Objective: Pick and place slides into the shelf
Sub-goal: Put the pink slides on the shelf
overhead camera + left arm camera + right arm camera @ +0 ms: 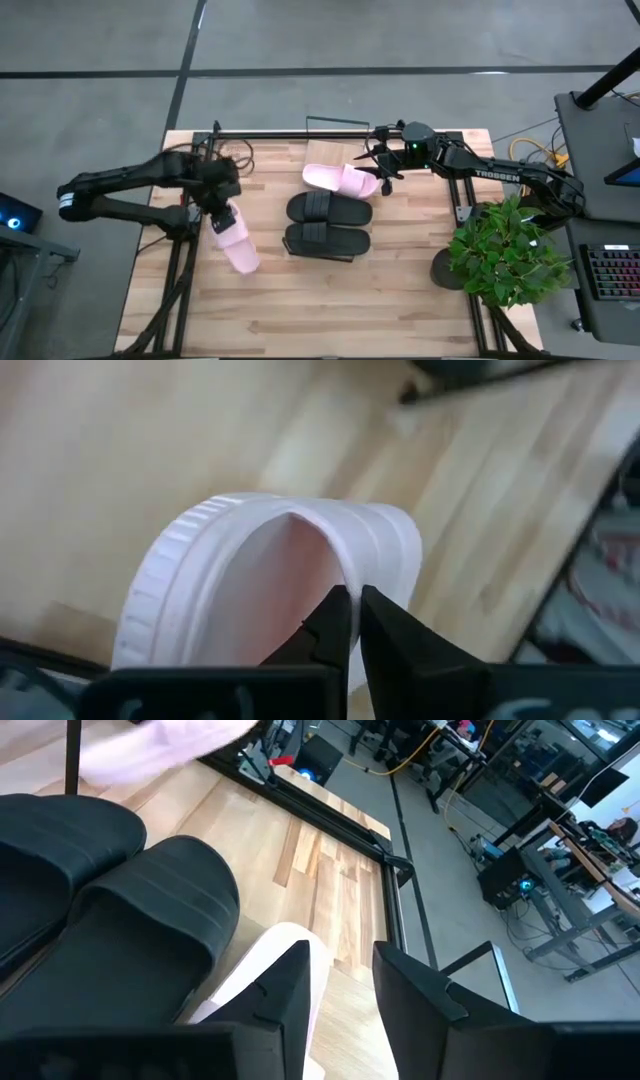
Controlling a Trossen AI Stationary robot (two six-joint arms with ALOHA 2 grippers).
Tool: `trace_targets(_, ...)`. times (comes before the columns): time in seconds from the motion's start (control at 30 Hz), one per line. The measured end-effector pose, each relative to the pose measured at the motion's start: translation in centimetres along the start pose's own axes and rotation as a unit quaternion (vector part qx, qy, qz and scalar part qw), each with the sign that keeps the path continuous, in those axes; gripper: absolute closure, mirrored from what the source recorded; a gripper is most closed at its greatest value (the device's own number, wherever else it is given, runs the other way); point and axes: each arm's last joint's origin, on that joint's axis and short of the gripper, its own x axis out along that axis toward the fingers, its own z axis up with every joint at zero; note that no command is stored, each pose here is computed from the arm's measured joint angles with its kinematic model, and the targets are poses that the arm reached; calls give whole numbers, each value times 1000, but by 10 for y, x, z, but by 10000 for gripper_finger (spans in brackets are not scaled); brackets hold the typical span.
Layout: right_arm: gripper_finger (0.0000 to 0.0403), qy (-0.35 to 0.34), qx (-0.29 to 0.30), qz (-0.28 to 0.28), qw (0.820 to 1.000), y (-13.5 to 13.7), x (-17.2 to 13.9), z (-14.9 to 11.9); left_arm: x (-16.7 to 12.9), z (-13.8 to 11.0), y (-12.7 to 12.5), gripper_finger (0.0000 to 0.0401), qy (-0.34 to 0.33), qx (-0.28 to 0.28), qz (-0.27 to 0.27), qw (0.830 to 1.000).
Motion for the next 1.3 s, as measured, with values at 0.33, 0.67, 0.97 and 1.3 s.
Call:
trace_targets(0.33, 303, -1, 0, -1, 1000, 0, 0, 0, -45, -4, -10, 401, -110, 16, 8, 994)
trace_targets(0.67, 308, -23, 5, -18, 1000, -3, -5, 7, -85, -3, -16, 401, -223, 43, 84, 970)
trace_targets(0.97, 312, -41, 14, -30, 999, -5, -13, 14, -118, -4, -22, 401, -328, 40, 113, 937)
trace_targets(1.3, 309, -94, 91, -50, 990, -11, -22, 26, -130, 23, -37, 401, -479, 164, 112, 855)
